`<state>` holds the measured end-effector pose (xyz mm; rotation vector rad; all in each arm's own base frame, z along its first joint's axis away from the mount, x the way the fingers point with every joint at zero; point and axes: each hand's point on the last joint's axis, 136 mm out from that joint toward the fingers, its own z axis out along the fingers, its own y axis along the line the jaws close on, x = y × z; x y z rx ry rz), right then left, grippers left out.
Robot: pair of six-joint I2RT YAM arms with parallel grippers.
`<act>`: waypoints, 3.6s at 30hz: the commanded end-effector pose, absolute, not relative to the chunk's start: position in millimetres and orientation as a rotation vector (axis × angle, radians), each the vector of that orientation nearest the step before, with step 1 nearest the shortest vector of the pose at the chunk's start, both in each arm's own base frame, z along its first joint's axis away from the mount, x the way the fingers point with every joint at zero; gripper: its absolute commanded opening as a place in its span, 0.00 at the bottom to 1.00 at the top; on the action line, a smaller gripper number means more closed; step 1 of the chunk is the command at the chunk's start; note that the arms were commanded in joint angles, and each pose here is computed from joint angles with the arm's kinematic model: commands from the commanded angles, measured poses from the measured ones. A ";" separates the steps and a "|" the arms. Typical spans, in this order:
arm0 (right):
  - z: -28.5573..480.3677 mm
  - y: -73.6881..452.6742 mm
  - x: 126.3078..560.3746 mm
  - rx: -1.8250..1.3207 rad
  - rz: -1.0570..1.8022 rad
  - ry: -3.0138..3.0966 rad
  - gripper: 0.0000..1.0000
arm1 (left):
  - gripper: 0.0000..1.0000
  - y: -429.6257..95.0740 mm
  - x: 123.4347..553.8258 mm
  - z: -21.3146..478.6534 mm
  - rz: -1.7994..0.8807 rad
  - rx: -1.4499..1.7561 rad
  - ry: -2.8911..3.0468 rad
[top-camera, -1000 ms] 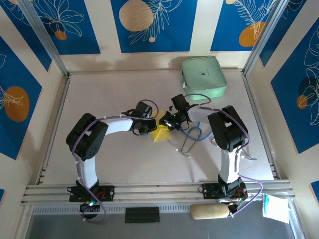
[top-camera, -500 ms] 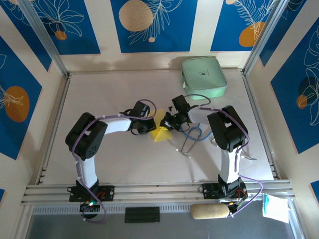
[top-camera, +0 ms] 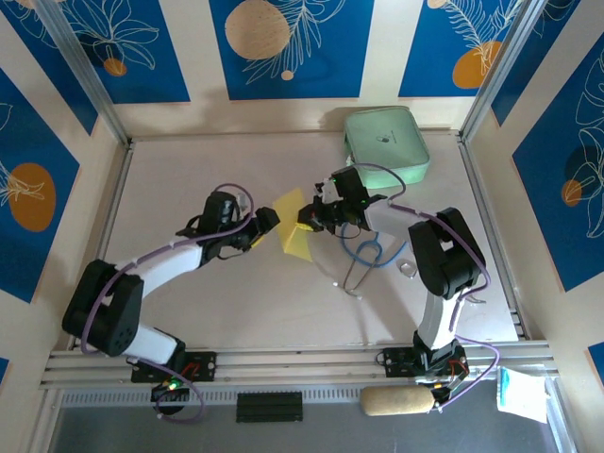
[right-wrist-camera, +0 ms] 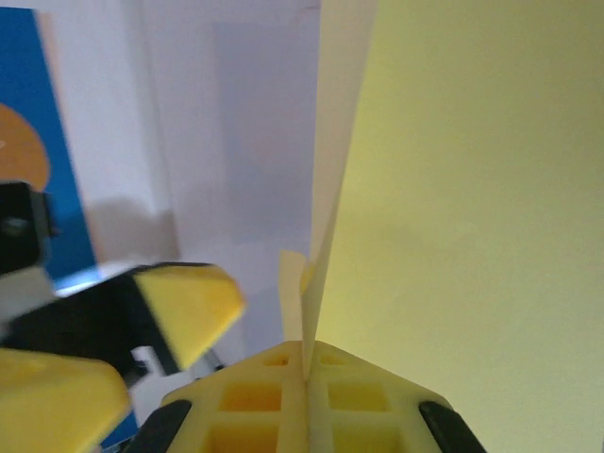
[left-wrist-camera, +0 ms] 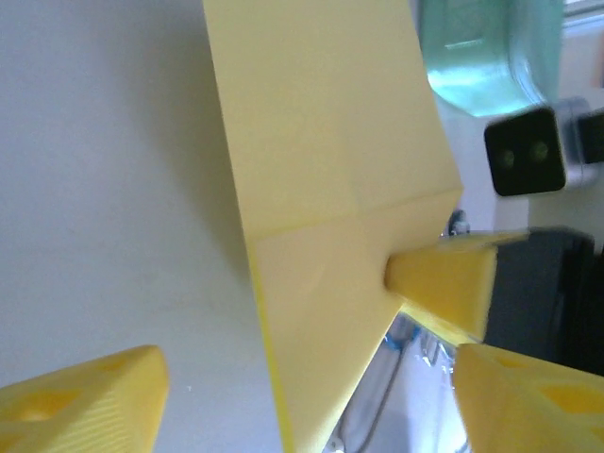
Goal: Fold a paper plane with a square sheet of paper (pick it up from the middle)
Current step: Turn over the paper at the center of the table.
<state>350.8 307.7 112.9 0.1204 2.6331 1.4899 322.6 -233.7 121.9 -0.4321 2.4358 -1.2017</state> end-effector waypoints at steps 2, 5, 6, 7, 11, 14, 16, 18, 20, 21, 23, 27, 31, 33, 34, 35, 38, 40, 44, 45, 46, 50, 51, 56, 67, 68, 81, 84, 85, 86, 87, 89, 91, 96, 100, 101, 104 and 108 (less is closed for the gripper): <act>154.5 315.7 349.0 0.066 1.681 2.544 0.05 | 0.90 -246.2 312.2 147.0 -1.430 -0.447 2.289; 164.8 317.9 349.5 0.057 1.724 2.521 0.05 | 0.93 -251.3 309.4 154.1 -1.508 -0.449 2.236; 166.7 318.4 348.8 0.056 1.735 2.521 0.06 | 0.93 -254.4 308.9 156.9 -1.531 -0.436 2.223; 169.4 319.4 348.4 0.052 1.746 2.517 0.06 | 0.93 -257.2 309.7 160.8 -1.547 -0.420 2.209; 176.7 319.5 348.1 0.057 1.788 2.499 0.05 | 0.91 -265.6 311.4 163.1 -1.569 -0.394 2.214; 180.2 319.3 349.1 0.062 1.804 2.488 0.06 | 0.86 -270.3 313.7 163.7 -1.595 -0.388 2.213; 181.5 319.4 349.5 0.060 1.817 2.480 0.06 | 0.82 -273.4 314.6 163.4 -1.616 -0.388 2.213; 181.0 319.1 349.6 0.060 1.823 2.482 0.06 | 0.75 -276.0 315.9 163.9 -1.642 -0.391 2.205; 178.5 318.7 349.2 0.067 1.825 2.489 0.06 | 0.70 -278.4 317.1 165.8 -1.668 -0.390 2.188; 177.4 318.6 349.1 0.069 1.826 2.490 0.06 | 0.67 -278.8 317.5 165.4 -1.674 -0.393 2.185; 176.0 318.6 347.9 0.071 1.833 2.495 0.06 | 0.61 -279.0 318.7 165.4 -1.676 -0.396 2.179; 173.3 316.6 347.3 0.081 1.828 2.501 0.06 | 0.50 -279.2 320.2 166.5 -1.675 -0.393 2.172; 171.0 315.0 347.6 0.089 1.826 2.504 0.06 | 0.39 -279.6 320.6 167.3 -1.672 -0.392 2.176; 170.0 314.4 347.5 0.093 1.826 2.508 0.06 | 0.35 -279.3 320.6 167.4 -1.668 -0.389 2.176; 168.8 314.3 347.6 0.099 1.822 2.510 0.06 | 0.33 -279.3 320.3 167.3 -1.667 -0.388 2.177; 168.2 314.0 347.3 0.098 1.822 2.511 0.06 | 0.32 -279.0 320.6 166.9 -1.663 -0.388 2.180; 166.6 312.6 347.5 0.107 1.817 2.515 0.07 | 0.27 -279.0 320.0 165.6 -1.658 -0.387 2.187; 164.8 311.7 347.5 0.114 1.812 2.519 0.08 | 0.23 -278.7 320.2 165.3 -1.655 -0.388 2.189; 161.9 309.3 347.2 0.129 1.785 2.534 0.13 | 0.16 -277.8 321.1 164.8 -1.646 -0.392 2.188; 160.4 307.3 347.5 0.141 1.773 2.540 0.15 | 0.15 -277.7 321.2 164.4 -1.643 -0.391 2.190; 158.2 305.6 348.0 0.152 1.760 2.546 0.17 | 0.14 -277.4 321.3 163.6 -1.637 -0.392 2.193; 150.2 291.6 351.8 0.214 1.670 2.567 0.33 | 0.10 -274.4 320.6 156.9 -1.598 -0.388 2.221; 147.4 286.6 353.6 0.237 1.638 2.572 0.37 | 0.08 -272.7 320.5 153.5 -1.579 -0.389 2.235; 136.0 249.3 363.9 0.336 1.394 2.595 0.53 | 0.07 -252.1 311.9 124.6 -1.321 -0.357 2.420; 130.0 184.4 372.0 0.405 0.830 2.637 0.59 | 0.07 -140.5 299.7 123.1 -0.106 -0.026 2.748; 131.4 181.7 372.7 0.408 0.818 2.628 0.59 | 0.07 -134.9 301.2 125.7 -0.010 0.008 2.751; 142.6 159.7 370.8 0.485 0.787 2.531 0.62 | 0.06 -136.9 334.6 120.2 0.651 0.219 2.695; 141.0 153.8 370.3 0.520 0.780 2.523 0.63 | 0.05 -150.5 339.9 105.2 0.713 0.260 2.705; 140.5 151.8 369.8 0.534 0.779 2.520 0.62 | 0.06 -157.2 341.1 98.2 0.714 0.277 2.713; 139.5 149.0 370.0 0.552 0.777 2.517 0.62 | 0.06 -163.6 342.1 90.9 0.705 0.281 2.727; 138.9 148.3 369.3 0.558 0.777 2.516 0.62 | 0.08 -170.2 341.7 83.5 0.686 0.286 2.747; 136.8 144.8 368.9 0.581 0.776 2.514 0.62 | 0.13 -186.1 338.7 67.4 0.613 0.280 2.801; 135.6 143.0 367.8 0.594 0.777 2.513 0.62 | 0.19 -202.2 334.6 55.2 0.486 0.263 2.859; 131.3 140.3 367.6 0.617 0.785 2.516 0.62 | 0.38 -243.8 327.2 51.0 0.063 0.200 2.933; 125.9 147.8 369.0 0.599 0.809 2.545 0.62 | 0.52 -253.0 330.8 70.3 -0.190 0.125 2.912; 124.6 151.0 369.4 0.589 0.818 2.554 0.62 | 0.56 -253.2 333.2 78.2 -0.253 0.103 2.893; 122.2 169.1 368.7 0.513 0.855 2.587 0.61 | 0.63 -245.5 337.8 100.2 -0.390 0.030 2.831; 118.6 208.6 363.7 0.357 0.901 2.652 0.60 | 0.75 -210.0 343.0 123.0 -0.426 -0.120 2.732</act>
